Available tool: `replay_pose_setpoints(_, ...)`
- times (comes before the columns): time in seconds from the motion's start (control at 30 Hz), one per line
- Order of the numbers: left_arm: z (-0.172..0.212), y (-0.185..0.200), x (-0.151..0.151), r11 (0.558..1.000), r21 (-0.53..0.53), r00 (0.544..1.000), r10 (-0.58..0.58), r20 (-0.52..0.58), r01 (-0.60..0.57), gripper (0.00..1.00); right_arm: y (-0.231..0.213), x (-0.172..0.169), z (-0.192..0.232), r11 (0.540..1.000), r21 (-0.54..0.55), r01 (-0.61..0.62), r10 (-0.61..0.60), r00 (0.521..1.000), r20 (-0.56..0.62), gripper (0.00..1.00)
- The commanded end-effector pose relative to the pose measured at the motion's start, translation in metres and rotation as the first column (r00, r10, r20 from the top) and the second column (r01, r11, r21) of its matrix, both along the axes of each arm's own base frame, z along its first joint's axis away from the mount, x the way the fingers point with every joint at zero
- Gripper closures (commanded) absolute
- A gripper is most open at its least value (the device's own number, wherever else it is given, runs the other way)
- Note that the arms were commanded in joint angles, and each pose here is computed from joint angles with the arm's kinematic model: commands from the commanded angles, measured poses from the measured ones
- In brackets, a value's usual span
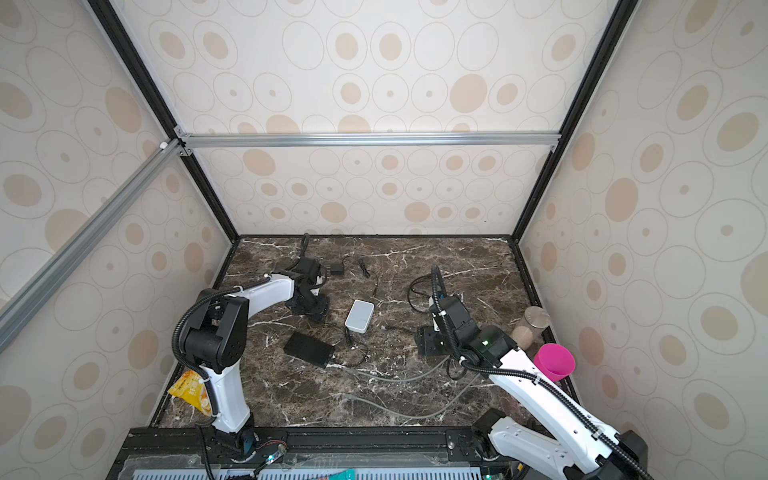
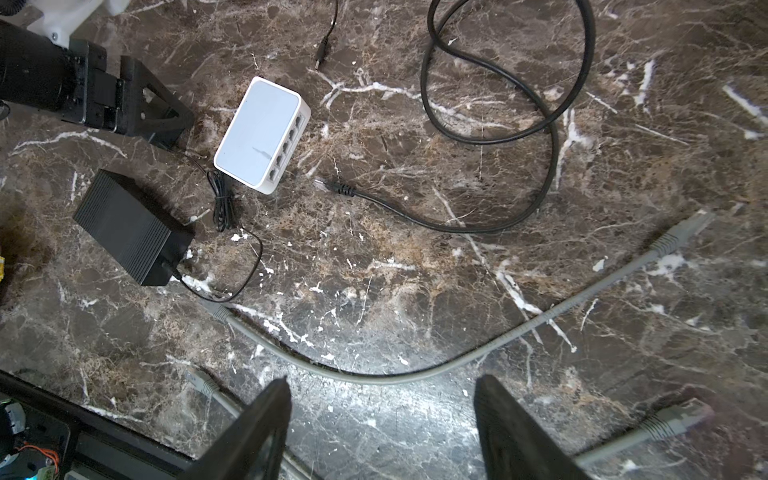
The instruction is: Insert the plug into the switch port
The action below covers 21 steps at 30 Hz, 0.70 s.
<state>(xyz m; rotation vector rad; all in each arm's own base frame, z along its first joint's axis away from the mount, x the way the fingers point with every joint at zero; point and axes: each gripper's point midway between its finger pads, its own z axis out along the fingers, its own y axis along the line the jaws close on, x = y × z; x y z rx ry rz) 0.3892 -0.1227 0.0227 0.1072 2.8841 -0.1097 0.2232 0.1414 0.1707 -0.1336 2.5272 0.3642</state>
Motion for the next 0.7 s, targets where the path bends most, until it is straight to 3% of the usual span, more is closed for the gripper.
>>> replay_pose_setpoints(0.0,0.007,0.005,-0.007,1.000,0.003,1.000,-0.003,0.013,0.003,0.31,-0.010,-0.009,-0.006,1.000,-0.020,0.018,-0.018,1.000,-0.014,0.28)
replay_pose_setpoints(0.2,0.004,0.013,-0.010,0.999,0.036,1.000,0.005,0.016,-0.006,0.55,-0.019,-0.020,-0.010,0.999,-0.019,0.032,-0.033,0.999,-0.019,0.28)
replay_pose_setpoints(0.43,0.004,0.039,0.010,0.996,0.075,0.998,0.053,0.023,-0.055,0.57,-0.026,-0.028,-0.013,0.999,-0.017,0.044,-0.044,0.999,-0.016,0.28)
replay_pose_setpoints(0.67,0.009,0.106,0.046,0.972,0.081,0.974,0.219,0.048,-0.223,0.57,-0.021,-0.025,-0.020,0.999,-0.015,0.033,-0.034,0.999,-0.026,0.28)
